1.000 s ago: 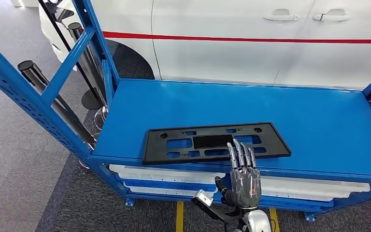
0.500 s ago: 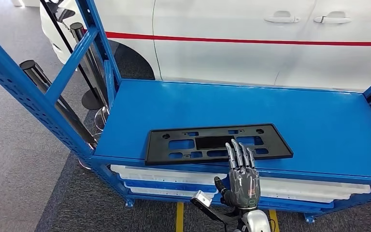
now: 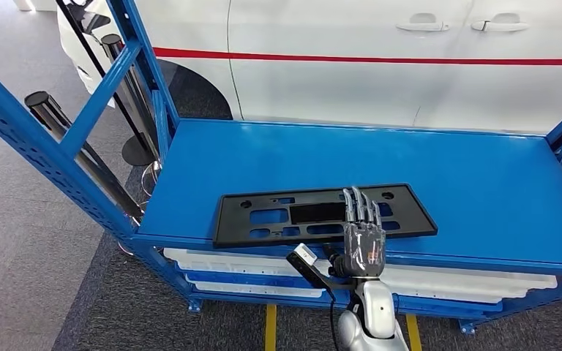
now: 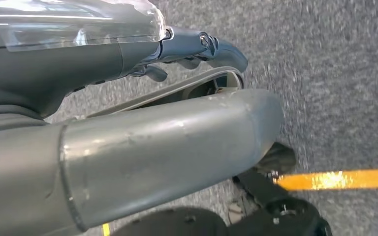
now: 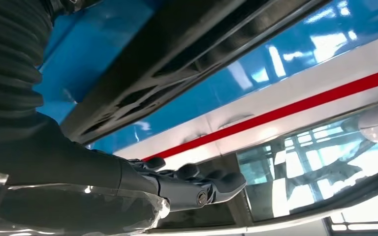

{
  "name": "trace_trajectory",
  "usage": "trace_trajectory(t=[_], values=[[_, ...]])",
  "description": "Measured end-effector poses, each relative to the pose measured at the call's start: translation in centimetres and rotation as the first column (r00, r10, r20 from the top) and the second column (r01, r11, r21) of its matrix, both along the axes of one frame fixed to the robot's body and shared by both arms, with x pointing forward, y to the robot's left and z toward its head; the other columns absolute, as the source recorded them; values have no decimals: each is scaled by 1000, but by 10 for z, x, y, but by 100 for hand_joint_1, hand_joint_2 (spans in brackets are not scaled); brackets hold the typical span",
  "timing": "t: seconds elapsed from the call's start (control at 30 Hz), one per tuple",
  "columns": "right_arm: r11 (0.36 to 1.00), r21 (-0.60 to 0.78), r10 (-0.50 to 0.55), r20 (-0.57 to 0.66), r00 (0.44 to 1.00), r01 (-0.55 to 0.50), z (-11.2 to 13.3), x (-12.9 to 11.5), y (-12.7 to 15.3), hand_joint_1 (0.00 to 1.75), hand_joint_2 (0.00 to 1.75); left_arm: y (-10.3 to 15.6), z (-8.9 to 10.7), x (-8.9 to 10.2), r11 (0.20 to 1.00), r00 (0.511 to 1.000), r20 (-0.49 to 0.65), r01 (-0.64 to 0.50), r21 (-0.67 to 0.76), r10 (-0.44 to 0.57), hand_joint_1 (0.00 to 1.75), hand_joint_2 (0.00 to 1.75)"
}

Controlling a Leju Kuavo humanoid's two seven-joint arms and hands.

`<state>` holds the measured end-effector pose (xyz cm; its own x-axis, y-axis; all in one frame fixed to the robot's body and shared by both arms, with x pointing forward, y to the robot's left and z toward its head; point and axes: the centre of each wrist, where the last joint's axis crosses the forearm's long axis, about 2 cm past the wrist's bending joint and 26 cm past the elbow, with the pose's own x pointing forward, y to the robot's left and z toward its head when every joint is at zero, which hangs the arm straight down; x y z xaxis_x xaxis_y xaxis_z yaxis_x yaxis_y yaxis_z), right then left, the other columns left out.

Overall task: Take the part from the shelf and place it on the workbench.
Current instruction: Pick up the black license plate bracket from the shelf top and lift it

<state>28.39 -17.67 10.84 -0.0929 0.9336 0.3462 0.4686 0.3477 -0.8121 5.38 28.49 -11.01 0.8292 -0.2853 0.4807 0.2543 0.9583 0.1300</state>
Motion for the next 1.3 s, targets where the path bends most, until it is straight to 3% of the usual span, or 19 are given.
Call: trace_trajectory(t=[0.37, 1.07, 1.2, 1.3], values=[[999, -28, 42, -25, 999, -42, -3, 15, 5, 0, 175, 0, 0, -1, 1000, 1000, -8, 8, 0, -8, 0, 0], [998, -38, 41, -43, 998, -43, -7, 16, 6, 0, 175, -1, 0, 1, 999, 999, 3, 35, 4, -35, 0, 0], [999, -42, 28, -49, 998, -30, -7, 15, 7, 165, 175, -1, 0, 0, 999, 999, 2, 46, 13, -46, 0, 0], [998, -57, 10, -63, 998, -14, -10, 15, 4, 161, 175, -1, 0, -1, 998, 998, -7, 55, 19, -55, 0, 0]])
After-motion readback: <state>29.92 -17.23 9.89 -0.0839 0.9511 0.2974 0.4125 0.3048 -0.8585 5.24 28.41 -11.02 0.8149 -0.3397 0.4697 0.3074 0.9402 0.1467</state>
